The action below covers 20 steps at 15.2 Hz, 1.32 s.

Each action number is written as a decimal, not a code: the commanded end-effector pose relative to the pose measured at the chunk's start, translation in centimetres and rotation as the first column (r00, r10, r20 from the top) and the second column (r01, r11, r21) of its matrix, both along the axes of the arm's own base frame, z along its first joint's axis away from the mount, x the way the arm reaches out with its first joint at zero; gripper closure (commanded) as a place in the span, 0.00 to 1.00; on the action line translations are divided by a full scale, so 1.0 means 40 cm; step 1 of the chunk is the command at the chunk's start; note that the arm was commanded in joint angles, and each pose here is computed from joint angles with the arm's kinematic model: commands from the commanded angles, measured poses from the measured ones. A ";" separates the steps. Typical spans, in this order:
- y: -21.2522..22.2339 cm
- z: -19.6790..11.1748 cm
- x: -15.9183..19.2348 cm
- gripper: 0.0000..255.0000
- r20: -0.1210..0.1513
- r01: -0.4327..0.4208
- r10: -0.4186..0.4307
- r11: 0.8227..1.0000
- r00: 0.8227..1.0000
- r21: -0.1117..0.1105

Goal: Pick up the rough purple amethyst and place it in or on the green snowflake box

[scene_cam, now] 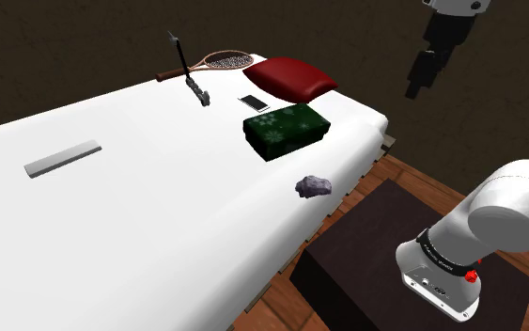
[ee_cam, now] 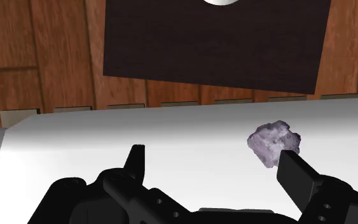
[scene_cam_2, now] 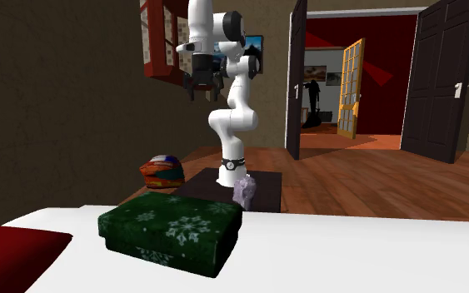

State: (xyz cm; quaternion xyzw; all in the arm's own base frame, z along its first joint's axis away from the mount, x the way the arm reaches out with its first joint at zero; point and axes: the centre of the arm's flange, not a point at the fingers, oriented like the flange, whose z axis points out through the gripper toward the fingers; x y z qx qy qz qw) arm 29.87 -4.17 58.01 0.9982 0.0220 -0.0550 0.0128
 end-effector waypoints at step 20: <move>0.417 -0.483 0.148 0.00 0.019 -0.165 0.168 0.980 0.986 -0.114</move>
